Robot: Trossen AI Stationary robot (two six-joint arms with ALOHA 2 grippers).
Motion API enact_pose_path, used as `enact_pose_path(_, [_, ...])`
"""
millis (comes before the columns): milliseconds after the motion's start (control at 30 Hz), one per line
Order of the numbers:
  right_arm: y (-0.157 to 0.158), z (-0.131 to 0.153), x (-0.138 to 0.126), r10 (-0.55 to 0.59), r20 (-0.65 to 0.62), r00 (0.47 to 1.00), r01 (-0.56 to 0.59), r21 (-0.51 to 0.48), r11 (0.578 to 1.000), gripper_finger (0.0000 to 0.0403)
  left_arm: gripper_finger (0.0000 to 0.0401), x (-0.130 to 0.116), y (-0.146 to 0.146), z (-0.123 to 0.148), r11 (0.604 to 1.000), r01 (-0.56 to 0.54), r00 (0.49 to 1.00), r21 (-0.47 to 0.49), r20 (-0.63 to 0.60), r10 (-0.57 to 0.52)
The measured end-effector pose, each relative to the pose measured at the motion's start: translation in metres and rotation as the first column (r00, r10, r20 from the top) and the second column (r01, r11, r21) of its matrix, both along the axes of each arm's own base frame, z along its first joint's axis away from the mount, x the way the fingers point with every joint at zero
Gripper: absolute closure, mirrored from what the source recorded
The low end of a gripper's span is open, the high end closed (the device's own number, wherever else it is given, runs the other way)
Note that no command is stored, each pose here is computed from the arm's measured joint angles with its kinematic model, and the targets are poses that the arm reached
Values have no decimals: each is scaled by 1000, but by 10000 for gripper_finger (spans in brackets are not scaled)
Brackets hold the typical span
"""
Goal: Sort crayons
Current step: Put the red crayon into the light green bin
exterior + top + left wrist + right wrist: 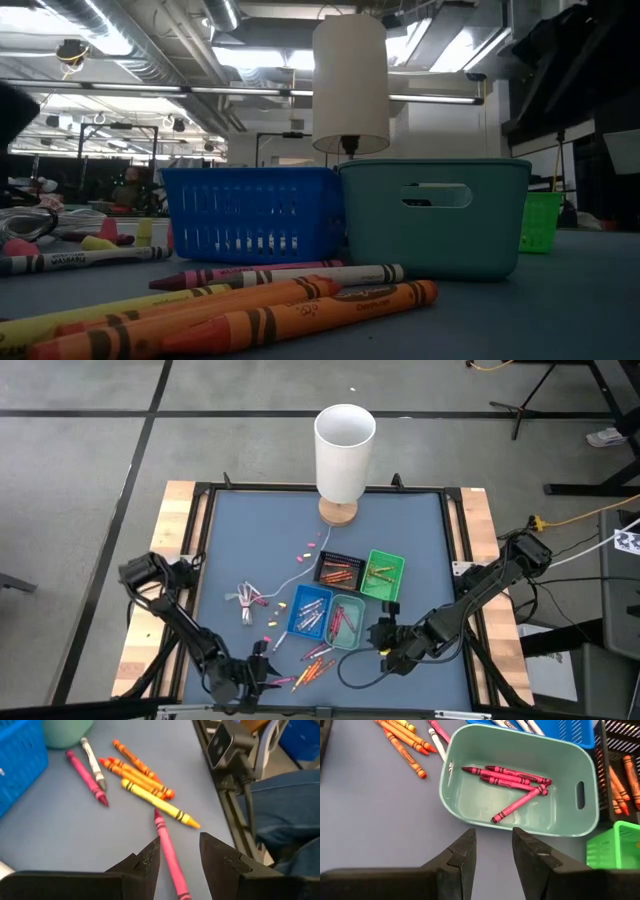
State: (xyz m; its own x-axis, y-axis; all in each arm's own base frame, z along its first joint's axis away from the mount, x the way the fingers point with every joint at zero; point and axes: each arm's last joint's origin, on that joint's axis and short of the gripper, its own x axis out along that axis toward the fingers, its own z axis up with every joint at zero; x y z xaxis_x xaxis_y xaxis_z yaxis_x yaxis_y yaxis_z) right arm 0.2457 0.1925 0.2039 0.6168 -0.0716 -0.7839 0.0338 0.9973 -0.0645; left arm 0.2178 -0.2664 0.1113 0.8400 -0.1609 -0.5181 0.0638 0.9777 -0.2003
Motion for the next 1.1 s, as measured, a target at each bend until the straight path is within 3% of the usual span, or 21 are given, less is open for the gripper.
enact_pose_path(300, [10,5,6,97,34,995,-101,147,984,278,280,-1,-1,-23,1000,9,997,-12,-70,-10])
enact_pose_path(600, [18,16,15,178,175,968,-207,164,965,278,285,-1,0,-28,1000,-5,997,23,-76,7])
enact_pose_path(1100, [20,18,17,188,200,962,-223,173,959,278,388,-1,1,-29,999,-24,997,47,-71,28])
